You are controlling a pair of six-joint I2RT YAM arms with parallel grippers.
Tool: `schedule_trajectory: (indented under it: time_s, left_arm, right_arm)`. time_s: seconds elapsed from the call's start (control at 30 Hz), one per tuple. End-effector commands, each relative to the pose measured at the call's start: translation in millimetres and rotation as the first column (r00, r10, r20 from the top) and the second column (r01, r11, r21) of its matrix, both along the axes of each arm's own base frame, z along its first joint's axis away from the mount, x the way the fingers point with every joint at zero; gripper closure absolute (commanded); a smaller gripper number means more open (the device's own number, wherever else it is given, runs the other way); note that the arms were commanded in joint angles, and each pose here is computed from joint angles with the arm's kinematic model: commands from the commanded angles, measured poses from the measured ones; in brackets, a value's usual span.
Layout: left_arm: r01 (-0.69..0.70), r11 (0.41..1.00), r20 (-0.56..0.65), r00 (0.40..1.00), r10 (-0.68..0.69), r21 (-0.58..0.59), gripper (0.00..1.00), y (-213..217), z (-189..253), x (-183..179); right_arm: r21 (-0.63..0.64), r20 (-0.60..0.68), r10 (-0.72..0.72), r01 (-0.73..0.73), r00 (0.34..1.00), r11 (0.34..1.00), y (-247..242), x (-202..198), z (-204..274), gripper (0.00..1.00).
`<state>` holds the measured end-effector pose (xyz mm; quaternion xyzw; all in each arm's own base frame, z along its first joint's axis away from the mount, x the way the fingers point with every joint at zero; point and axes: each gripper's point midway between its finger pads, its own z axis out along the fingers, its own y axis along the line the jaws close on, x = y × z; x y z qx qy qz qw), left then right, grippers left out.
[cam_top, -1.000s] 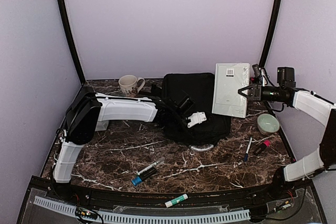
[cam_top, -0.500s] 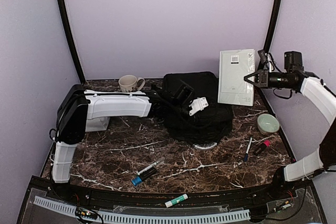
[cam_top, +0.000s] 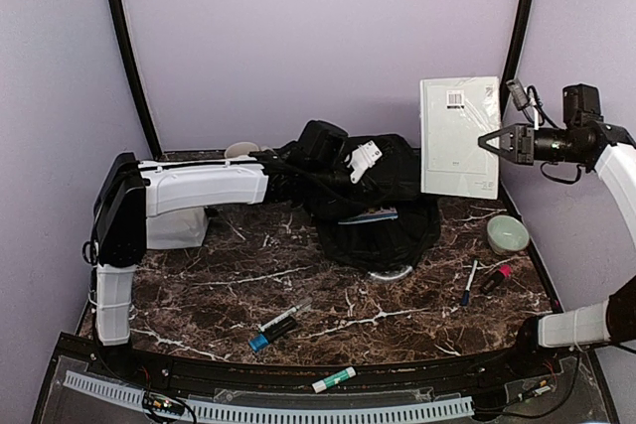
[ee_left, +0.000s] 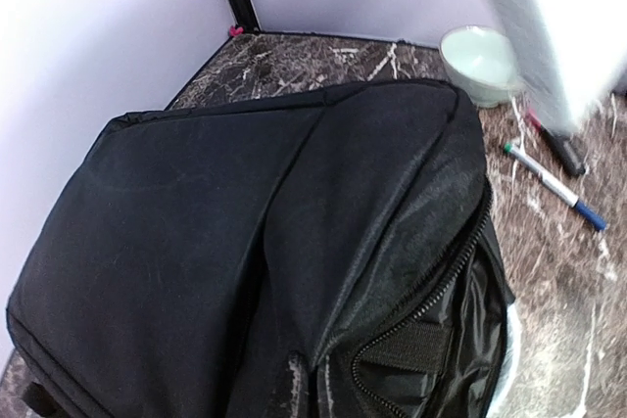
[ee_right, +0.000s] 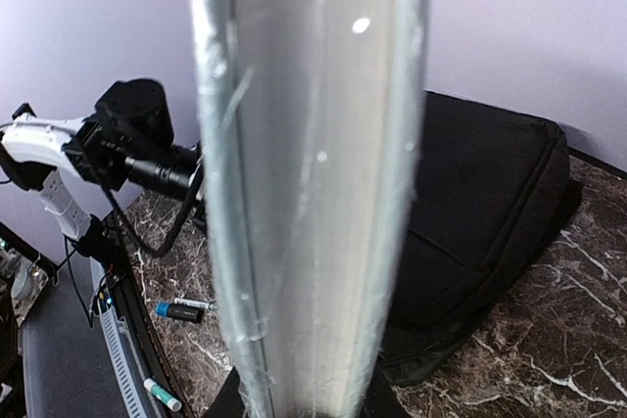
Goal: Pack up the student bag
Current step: Place the book in the student bag.
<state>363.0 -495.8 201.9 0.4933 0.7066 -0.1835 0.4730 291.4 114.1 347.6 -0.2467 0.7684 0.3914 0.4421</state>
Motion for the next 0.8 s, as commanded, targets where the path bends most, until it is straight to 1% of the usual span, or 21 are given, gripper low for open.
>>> schedule_trajectory:
  time_s: [0.0, 0.1, 0.2, 0.37, 0.53, 0.77]
  left_arm:
    - [-0.010, 0.959, 0.014, 1.000, 0.015, -0.283, 1.00, 3, 89, 22]
    - [-0.014, 0.950, -0.020, 1.000, 0.008, -0.311, 1.00, 3, 86, 26]
    - [-0.016, 0.944, -0.041, 0.999, 0.002, -0.330, 1.00, 2, 86, 27]
    - [-0.018, 0.934, -0.064, 0.998, -0.005, -0.356, 1.00, 1, 87, 27]
    - [-0.024, 0.933, -0.087, 0.996, -0.008, -0.359, 1.00, 1, 85, 27]
    - [-0.036, 0.932, -0.086, 0.996, 0.006, -0.360, 1.00, 3, 86, 29]
  right_arm:
    - [-0.017, 0.125, 0.137, -0.136, 0.983, 0.991, 13, -32, 7, 1.00]
    - [-0.028, 0.102, 0.182, -0.180, 0.978, 0.983, 17, -43, -9, 1.00]
    - [-0.022, 0.038, 0.254, -0.253, 0.966, 0.967, 30, -52, -31, 1.00]
    - [-0.035, -0.100, 0.404, -0.409, 0.909, 0.912, 65, -70, -73, 1.00]
    - [-0.003, -0.215, 0.521, -0.534, 0.826, 0.846, 90, -86, -100, 1.00]
    - [0.047, -0.346, 0.564, -0.586, 0.750, 0.809, 110, -98, -146, 1.00]
